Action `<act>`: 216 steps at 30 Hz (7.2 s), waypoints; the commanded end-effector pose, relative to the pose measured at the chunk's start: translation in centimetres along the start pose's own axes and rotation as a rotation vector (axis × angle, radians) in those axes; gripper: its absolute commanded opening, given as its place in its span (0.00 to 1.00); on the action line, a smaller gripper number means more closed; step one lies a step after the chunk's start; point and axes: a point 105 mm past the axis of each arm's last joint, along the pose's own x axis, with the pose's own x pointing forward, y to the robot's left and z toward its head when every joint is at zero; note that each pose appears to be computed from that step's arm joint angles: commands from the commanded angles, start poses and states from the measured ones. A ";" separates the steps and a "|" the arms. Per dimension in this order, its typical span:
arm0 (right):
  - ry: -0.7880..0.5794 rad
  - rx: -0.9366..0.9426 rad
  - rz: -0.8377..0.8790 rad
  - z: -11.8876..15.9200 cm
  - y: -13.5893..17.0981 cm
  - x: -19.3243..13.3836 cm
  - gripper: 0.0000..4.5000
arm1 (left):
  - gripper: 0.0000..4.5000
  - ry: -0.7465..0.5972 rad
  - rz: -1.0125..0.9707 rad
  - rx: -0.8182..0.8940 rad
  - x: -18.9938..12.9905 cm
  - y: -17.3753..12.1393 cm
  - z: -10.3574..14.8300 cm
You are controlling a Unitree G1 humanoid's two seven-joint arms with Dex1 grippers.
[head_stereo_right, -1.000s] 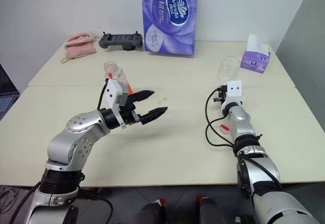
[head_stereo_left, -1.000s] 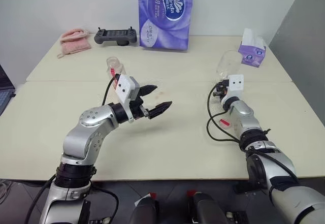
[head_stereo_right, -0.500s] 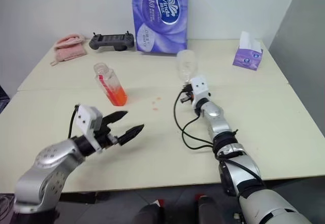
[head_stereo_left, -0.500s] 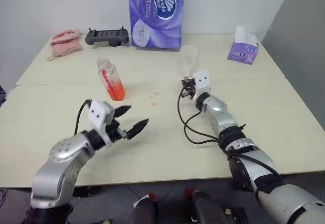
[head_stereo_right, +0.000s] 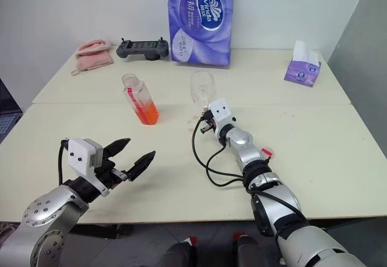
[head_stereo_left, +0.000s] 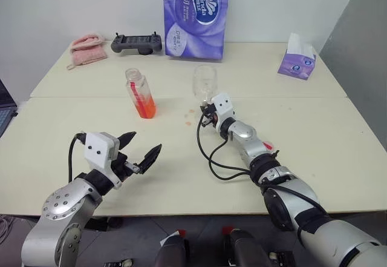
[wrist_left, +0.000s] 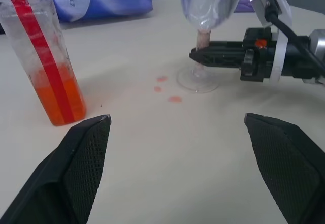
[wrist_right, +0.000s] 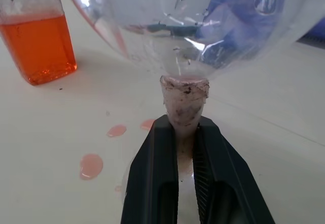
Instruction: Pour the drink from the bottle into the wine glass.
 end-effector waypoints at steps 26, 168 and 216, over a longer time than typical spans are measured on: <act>-0.041 -0.014 -0.053 -0.4 -2.5 -1.9 1.00 | 1.00 -0.052 -0.096 0.040 2.0 -0.4 1.7; -0.406 -0.007 -0.022 12.2 -1.0 -15.8 1.00 | 0.37 -0.262 -0.114 1.510 18.9 2.6 16.2; -0.422 -0.003 -0.033 13.8 -1.1 -15.6 1.00 | 0.37 -0.236 -0.082 1.640 19.0 3.3 16.6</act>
